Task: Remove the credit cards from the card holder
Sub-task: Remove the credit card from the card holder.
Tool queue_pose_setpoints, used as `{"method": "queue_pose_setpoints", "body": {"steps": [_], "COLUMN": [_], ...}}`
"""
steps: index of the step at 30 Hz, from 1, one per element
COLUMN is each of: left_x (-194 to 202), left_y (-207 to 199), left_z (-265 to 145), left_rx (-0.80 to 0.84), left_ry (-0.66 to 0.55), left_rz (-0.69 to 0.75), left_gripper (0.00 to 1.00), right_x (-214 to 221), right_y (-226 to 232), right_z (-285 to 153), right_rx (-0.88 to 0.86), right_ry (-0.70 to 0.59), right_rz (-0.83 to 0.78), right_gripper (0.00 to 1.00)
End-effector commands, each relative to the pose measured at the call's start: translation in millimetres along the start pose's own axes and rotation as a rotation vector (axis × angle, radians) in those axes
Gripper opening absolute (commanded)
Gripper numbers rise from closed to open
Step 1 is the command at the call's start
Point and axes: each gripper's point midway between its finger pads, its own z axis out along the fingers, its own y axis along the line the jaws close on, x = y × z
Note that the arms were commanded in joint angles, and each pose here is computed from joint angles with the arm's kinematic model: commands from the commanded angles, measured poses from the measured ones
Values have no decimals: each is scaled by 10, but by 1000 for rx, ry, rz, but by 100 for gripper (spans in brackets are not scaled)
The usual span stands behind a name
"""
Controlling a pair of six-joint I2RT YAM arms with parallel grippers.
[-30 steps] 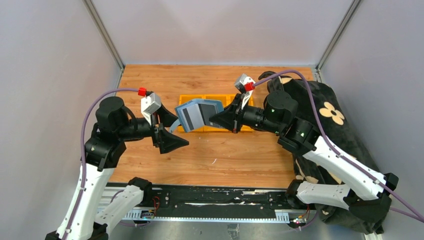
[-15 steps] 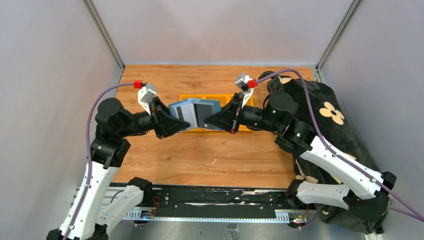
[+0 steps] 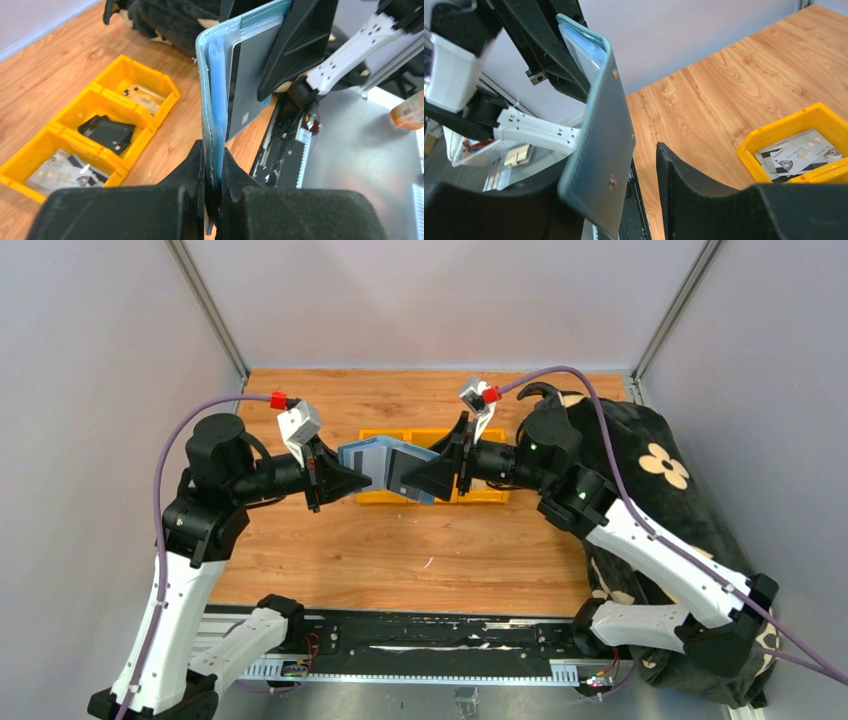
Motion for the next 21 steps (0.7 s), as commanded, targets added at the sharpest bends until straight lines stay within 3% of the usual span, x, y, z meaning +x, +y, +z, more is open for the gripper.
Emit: {"method": "queue_pose_setpoints", "body": {"steps": [1,4,6,12,14,16,19,21], "left_x": [303,413,467,478,469,465,489,516], "left_y": [125,166,192,185,155,125,102,91], "left_z": [-86,-121,-135,-155,-151,-146,-151,-158], "left_rx": [-42,-49,-50,-33,-17,-1,7,6], "left_ry": [160,214,246,274,268,263,263,265], "left_rz": [69,99,109,141,142,138,127,114], "left_gripper": [0,0,0,0,4,20,62,70], "right_x": [93,198,305,486,507,511,471,384], "right_y": [37,36,8,-22,-18,-18,16,66], "right_z": [69,133,156,202,199,194,171,136], "right_rx": [-68,-107,-117,-149,-156,-160,-176,-203], "right_ry": [116,194,259,363,368,365,330,257], "right_rz": [-45,-57,-55,-26,-24,-31,-29,-35], "right_gripper": [52,51,44,1,0,0,0,0]}}
